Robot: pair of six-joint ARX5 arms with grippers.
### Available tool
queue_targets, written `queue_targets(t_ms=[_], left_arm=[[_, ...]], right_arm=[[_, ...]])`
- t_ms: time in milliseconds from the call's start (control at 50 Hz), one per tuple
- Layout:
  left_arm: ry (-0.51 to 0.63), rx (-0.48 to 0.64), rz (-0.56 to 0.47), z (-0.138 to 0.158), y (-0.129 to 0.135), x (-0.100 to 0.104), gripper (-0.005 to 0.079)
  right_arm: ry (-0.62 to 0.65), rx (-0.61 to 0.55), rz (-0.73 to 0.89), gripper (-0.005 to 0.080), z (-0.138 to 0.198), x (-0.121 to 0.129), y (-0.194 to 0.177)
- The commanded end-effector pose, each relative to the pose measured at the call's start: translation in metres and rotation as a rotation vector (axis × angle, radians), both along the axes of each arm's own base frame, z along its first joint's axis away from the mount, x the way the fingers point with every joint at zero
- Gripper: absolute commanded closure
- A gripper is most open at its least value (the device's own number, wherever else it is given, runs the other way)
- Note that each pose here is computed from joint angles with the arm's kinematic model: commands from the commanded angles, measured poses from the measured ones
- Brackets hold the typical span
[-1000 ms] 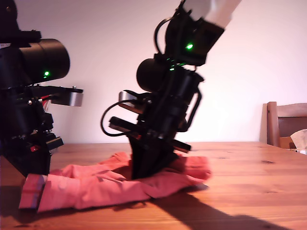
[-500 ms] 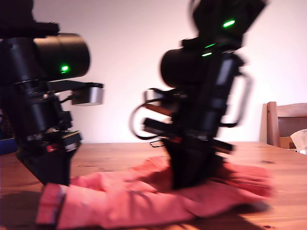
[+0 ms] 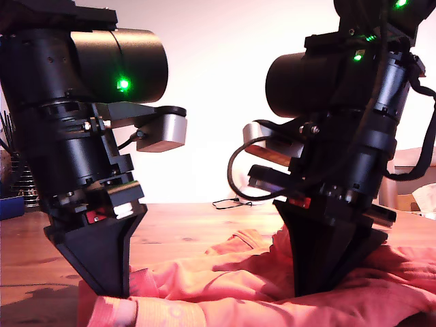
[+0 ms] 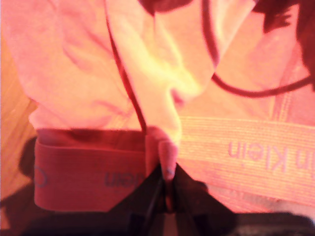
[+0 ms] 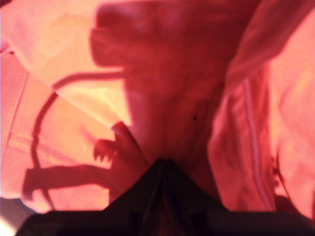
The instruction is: Fold the underwear in front of you. After folding it, place it to the right side.
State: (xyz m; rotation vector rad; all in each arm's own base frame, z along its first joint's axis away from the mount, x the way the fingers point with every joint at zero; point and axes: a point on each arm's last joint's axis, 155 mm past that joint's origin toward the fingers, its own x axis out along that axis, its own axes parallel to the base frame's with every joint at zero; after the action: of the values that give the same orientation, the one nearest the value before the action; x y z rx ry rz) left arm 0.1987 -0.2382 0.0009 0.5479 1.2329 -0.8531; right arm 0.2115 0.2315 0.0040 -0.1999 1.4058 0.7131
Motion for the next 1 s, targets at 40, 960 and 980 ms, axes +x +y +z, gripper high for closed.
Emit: queue_targets(t_ms=[40,960,980], left_arm=[[0.074,0.079,-0.001,-0.024,0.020,-0.020,0.0761],[0.053,0.056,-0.001,-0.023,0.014,-0.015,0.0761],[0.054,0.056,-0.001,-0.023,0.014,-0.015,0.0761]], right_arm=[[-0.018,0.039,-0.012,0.0763,0.016,-0.003,0.002],[-0.162,0.192,-0.233,0.0452,0.063,0.083,-0.008],[-0.159,0.190,-0.234,0.0452,0.062,0.083,-0.008]])
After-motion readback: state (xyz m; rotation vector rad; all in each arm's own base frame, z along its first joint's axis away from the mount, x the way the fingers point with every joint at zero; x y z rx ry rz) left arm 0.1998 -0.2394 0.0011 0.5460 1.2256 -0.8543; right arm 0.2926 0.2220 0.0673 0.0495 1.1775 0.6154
